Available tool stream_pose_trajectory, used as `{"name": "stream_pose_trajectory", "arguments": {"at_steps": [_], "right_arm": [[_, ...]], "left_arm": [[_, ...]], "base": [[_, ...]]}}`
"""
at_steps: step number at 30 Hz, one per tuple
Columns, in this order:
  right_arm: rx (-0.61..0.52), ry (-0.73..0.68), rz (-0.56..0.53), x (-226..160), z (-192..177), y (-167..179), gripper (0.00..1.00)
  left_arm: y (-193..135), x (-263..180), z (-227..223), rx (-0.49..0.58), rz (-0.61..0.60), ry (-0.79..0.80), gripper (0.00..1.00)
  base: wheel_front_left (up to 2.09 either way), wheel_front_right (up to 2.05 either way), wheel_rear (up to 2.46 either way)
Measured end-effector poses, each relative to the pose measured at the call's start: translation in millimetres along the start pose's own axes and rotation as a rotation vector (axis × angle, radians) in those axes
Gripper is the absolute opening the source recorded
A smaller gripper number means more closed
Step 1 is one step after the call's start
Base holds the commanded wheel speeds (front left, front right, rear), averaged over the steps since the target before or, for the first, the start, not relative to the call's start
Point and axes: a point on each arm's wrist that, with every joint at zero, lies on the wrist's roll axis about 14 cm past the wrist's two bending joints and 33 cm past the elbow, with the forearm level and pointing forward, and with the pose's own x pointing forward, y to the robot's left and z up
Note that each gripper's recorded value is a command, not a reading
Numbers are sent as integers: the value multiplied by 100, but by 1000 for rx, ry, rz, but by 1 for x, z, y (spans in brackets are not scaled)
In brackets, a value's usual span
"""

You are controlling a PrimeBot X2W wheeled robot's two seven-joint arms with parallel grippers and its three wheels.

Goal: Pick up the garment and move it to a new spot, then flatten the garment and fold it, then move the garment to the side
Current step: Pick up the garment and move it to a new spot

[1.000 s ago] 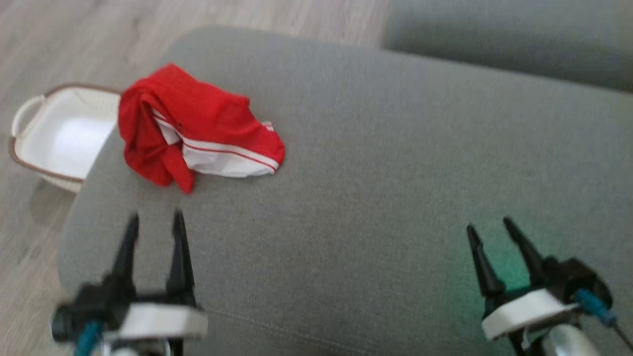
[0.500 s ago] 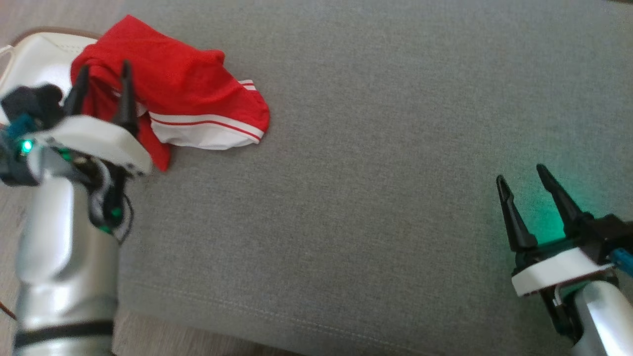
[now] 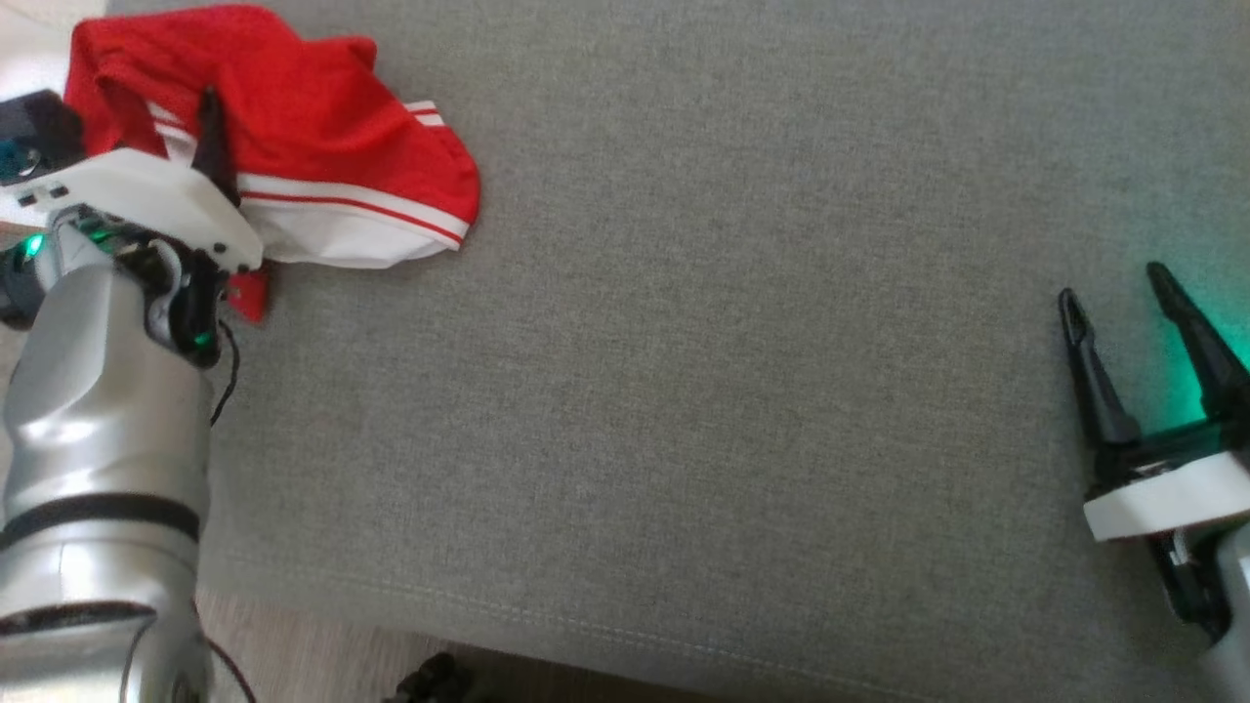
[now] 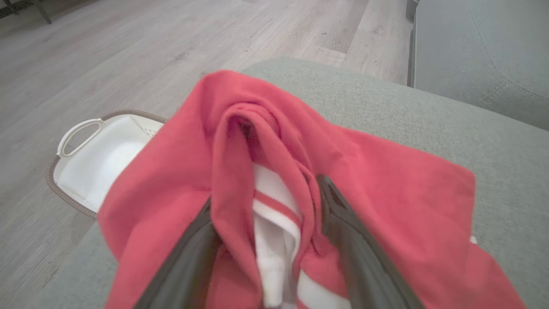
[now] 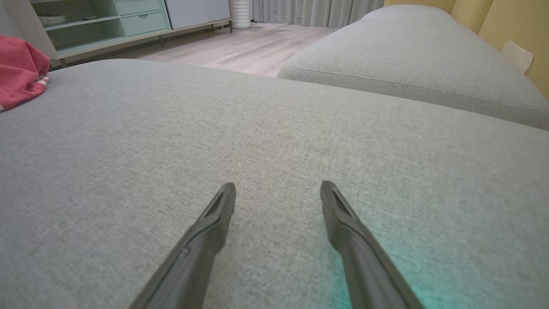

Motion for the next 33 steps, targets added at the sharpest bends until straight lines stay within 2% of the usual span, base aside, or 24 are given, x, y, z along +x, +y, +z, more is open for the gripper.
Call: {"name": "stream_pose_trajectory", "arguments": {"at_steps": [2, 3, 4, 5, 12, 19, 26, 33], "right_arm": [[3, -3, 1, 2, -2, -1, 100], [4, -5, 1, 3, -3, -2, 100], [5, -6, 2, 3, -4, -2, 100], [5, -7, 1, 3, -4, -2, 100], [9, -24, -17, 1, 5, -3, 100], [56, -75, -26, -9, 29, 19, 100], [73, -153, -59, -33, 63, 34, 100], [69, -213, -142, -76, 84, 31, 100]], "left_arm": [[-4, 6, -8, 8, -9, 21, 100], [-6, 8, -12, 12, -9, 31, 90], [-6, 9, -16, 15, -8, 34, 36], [-7, 10, -18, 18, -8, 31, 0], [-14, 9, 7, -2, -37, -72, 0], [-34, -10, 108, 14, -133, -362, 0], [-97, -57, 159, 92, -331, -537, 0], [-176, -107, 189, 78, -581, -615, 0]], "base": [[0, 0, 0], [0, 0, 0], [0, 0, 0], [0, 0, 0], [0, 0, 0], [0, 0, 0], [0, 0, 0], [0, 0, 0]]}}
